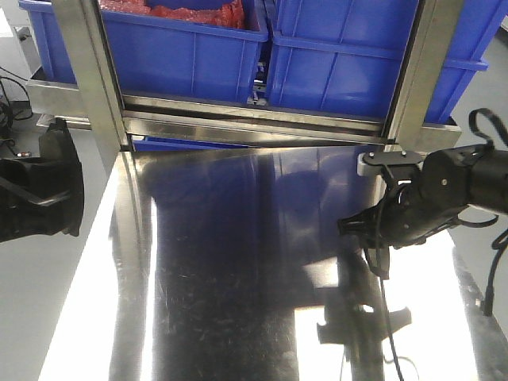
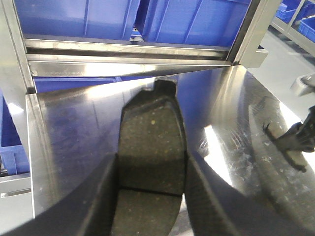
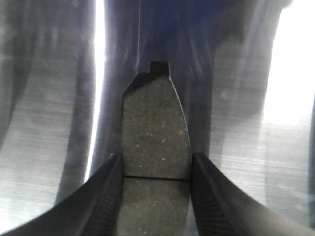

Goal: Move and align brake pads A on conveyor
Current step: 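Lift the brake pad with the right gripper and pull it back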

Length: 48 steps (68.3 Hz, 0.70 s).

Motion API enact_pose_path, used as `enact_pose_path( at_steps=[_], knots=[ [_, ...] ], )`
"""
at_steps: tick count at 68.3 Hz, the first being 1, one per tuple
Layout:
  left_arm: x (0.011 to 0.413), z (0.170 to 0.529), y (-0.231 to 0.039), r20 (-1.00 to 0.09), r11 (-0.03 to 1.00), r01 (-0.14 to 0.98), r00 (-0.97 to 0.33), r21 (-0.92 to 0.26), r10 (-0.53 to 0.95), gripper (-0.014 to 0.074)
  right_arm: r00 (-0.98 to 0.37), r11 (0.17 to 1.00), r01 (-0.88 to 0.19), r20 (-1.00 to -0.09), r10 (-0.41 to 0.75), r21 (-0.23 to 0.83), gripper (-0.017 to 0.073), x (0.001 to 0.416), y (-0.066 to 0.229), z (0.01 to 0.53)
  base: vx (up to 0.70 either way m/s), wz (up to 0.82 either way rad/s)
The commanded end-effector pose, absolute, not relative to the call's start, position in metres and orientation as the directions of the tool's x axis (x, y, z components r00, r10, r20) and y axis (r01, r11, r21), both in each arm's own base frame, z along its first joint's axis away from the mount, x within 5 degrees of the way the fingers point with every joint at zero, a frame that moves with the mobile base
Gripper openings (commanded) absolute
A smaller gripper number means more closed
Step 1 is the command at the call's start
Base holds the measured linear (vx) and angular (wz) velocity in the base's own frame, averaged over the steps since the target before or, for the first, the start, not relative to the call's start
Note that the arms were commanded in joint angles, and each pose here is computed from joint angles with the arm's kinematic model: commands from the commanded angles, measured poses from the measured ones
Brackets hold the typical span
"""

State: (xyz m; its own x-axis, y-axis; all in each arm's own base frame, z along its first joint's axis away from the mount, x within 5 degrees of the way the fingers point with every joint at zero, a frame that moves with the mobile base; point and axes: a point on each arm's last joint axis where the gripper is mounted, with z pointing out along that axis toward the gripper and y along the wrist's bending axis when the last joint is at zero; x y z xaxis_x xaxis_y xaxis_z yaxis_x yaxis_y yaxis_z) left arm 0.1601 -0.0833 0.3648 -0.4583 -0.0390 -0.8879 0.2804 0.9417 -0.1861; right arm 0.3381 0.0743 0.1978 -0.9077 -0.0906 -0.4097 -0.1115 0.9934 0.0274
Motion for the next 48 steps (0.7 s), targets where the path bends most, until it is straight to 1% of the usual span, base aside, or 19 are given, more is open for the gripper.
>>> enact_pose_path(
  at_steps=[1,20,32,48],
  knots=[
    [0.159,0.383,-0.085,-0.927,0.924,0.325,-0.366,-0.203,-0.075,0.0118,-0.828,0.991,-0.128,-0.553,-0.089,0.032,0.0091,0.338,0.073,0.238,0.00,0.00],
    [0.159,0.383,-0.085,-0.927,0.924,0.325,-0.366,-0.203,-0.075,0.0118,-0.714,0.990,-0.136,-0.697,-0.067,0.044,0.0091,0.311,0.067,0.300,0.00,0.00],
    [0.159,0.383,-0.085,-0.927,0.924,0.325,-0.366,-0.203,-0.075,0.0118,-0.640,0.989,-0.140,-0.766,-0.051,0.051,0.0091,0.290,0.062,0.333,0.00,0.00],
    [0.159,0.383,-0.085,-0.927,0.924,0.325,-0.366,-0.203,-0.075,0.0118,-0.504,0.988,-0.149,-0.863,-0.040,0.041,0.0091,0.251,0.052,0.380,0.00,0.00]
  ],
)
